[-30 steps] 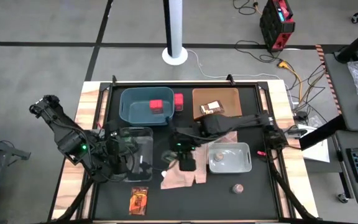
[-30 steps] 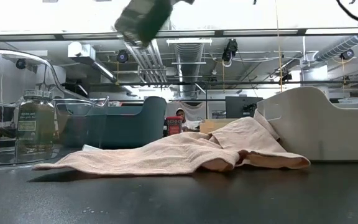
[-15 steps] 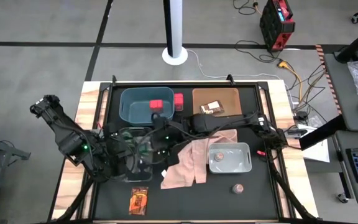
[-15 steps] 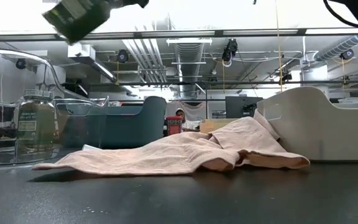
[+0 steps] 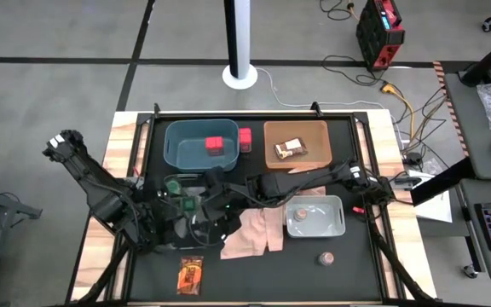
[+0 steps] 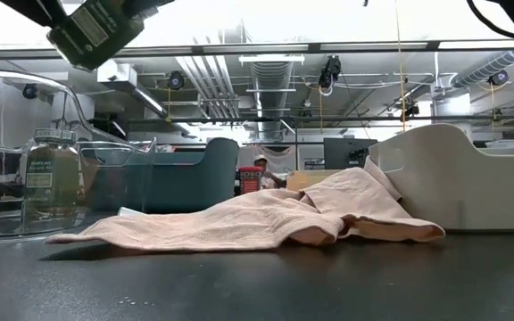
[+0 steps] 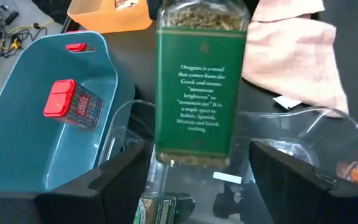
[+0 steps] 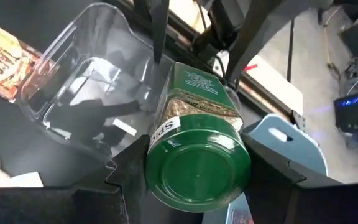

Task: Sort spices by type
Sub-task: Put the green seasoning bottle into the transparent bin

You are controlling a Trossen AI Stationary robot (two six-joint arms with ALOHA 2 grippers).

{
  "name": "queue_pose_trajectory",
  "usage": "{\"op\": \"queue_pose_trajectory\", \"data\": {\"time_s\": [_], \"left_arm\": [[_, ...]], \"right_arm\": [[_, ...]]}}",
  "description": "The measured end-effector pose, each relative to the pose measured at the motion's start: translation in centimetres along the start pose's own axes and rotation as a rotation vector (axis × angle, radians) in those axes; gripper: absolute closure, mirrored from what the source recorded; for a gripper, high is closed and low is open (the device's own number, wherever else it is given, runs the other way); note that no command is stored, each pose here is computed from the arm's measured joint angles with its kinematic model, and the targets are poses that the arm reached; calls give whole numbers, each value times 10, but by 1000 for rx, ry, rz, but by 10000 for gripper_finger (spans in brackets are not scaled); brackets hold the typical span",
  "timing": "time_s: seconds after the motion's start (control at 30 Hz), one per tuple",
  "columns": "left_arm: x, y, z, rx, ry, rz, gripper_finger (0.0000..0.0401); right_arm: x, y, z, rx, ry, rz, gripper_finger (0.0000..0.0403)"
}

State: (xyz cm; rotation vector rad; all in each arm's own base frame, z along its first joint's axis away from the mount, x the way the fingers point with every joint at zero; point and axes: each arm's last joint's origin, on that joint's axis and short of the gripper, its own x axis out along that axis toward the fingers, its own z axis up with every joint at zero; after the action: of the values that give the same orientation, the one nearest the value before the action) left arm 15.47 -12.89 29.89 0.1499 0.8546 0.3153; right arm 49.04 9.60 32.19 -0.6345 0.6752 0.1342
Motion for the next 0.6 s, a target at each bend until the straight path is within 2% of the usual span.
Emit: {"op": "queue_pose_trajectory", "data": {"time_s": [0.43,0.5,0.6], "left_arm": [[9,-2,-6,9,-65,68,143],[10,-3,-5,24,-76,73,163],[12,-6,-6,50,-76,82,224]], "right_arm": [[2,7,13,-117,-110,-40,206],[1,7,13,-115,-111,-41,206],[2,7,13,-112,-111,-38,206]]}}
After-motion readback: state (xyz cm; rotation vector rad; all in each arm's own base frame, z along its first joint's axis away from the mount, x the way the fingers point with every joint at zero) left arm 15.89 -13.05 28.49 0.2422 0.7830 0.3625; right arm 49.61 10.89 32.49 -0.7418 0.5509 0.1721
